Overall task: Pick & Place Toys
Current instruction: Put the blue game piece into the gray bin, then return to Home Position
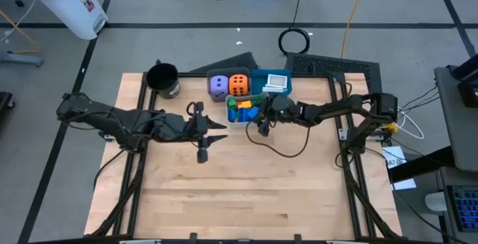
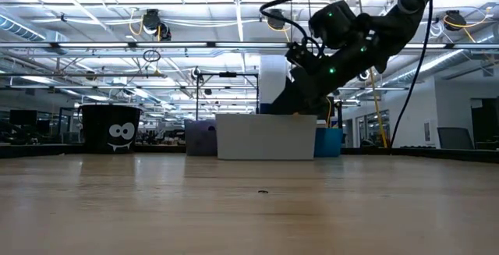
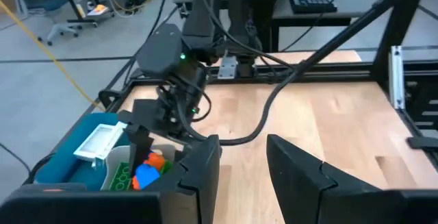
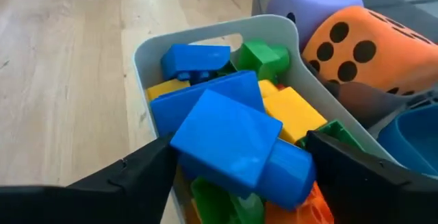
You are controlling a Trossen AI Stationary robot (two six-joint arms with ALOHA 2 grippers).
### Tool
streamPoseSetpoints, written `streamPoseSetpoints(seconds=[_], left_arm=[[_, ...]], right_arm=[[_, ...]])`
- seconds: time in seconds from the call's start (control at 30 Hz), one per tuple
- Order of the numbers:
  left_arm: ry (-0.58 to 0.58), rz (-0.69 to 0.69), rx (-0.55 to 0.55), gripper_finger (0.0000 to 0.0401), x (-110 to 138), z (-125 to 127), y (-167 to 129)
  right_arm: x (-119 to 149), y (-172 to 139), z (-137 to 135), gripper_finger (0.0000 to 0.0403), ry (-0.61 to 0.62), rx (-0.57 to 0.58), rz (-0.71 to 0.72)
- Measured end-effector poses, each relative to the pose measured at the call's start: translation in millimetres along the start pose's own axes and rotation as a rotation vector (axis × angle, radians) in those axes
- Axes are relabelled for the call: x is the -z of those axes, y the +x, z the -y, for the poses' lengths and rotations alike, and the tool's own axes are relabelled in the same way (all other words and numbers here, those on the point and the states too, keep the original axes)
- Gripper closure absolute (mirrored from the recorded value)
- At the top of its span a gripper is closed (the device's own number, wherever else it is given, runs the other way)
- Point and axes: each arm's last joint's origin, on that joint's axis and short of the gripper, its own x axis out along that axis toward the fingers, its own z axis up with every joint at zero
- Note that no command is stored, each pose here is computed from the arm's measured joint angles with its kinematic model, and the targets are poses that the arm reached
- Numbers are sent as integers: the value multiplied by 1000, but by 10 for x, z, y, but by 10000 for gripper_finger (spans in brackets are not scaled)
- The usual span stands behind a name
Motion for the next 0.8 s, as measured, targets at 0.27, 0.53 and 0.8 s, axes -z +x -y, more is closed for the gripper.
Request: streamPoseSetpoints(seconds=[0.27, 0.53, 0.8], left_arm=[[-14, -12, -31, 272, 9, -86, 29], [-4, -37, -65, 272, -6, -243, -160], [21, 6, -92, 272, -46, -546, -974]], right_arm=[[-167, -165, 0, 47, -7, -3, 62], [-565, -858, 54, 41, 0, -4, 179], [-765, -2039, 163, 42, -210, 53, 401]])
